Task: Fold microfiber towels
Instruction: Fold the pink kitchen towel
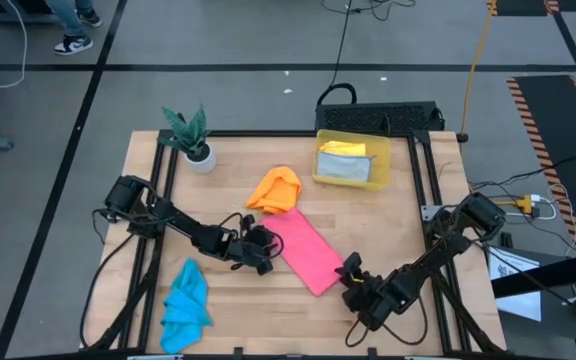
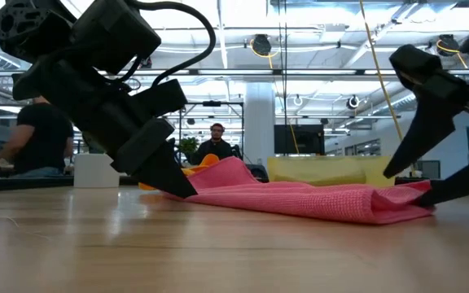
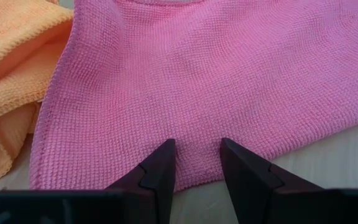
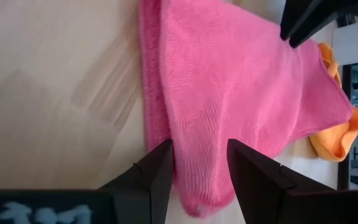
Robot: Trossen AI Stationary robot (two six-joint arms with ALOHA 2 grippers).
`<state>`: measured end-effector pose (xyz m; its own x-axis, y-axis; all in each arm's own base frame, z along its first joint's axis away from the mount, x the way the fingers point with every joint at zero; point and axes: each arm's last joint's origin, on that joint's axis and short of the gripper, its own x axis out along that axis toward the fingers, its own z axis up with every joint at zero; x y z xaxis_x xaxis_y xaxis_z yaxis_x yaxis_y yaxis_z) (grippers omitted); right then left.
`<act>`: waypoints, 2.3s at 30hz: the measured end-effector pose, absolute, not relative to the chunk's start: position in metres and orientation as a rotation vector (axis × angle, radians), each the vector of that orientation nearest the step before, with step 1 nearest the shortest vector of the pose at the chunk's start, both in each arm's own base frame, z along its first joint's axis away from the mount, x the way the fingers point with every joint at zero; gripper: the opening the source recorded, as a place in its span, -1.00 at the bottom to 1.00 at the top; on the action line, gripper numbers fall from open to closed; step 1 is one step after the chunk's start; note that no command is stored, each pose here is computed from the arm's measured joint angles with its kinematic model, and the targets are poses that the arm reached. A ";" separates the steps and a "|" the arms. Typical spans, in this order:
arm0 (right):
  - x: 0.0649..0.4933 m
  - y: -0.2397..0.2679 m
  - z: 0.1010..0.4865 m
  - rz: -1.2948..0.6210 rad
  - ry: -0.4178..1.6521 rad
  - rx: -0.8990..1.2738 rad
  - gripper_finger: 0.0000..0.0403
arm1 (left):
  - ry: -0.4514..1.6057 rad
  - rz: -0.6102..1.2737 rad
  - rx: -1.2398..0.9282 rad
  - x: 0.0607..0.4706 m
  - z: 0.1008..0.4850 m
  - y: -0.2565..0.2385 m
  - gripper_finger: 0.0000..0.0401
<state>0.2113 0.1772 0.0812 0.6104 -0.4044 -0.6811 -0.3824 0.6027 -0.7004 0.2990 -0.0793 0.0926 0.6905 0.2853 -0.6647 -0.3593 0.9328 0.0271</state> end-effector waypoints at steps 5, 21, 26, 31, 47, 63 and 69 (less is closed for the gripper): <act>0.214 0.175 0.081 -0.011 0.954 -1.020 -0.29 | 0.724 0.361 -0.109 0.299 0.093 -0.079 -0.35; 0.193 0.202 0.105 0.126 0.895 -0.984 -0.18 | 0.711 0.358 -0.118 0.300 0.093 -0.080 -0.35; 0.191 0.191 0.099 0.076 0.923 -0.949 -0.02 | 0.706 0.356 -0.120 0.300 0.093 -0.080 -0.35; 0.198 0.178 0.096 0.061 0.959 -0.974 0.04 | 0.684 0.338 -0.139 0.305 0.098 -0.083 -0.35; 0.208 0.167 0.094 0.072 0.977 -1.057 0.00 | 0.572 0.071 0.045 0.376 0.131 -0.089 -0.35; 0.211 0.177 0.100 -0.087 0.816 -0.950 0.00 | 0.696 0.035 0.014 0.401 0.096 -0.093 -0.35; 0.208 0.184 0.099 0.001 0.829 -0.901 0.00 | 0.718 0.039 0.021 0.399 0.095 -0.094 -0.35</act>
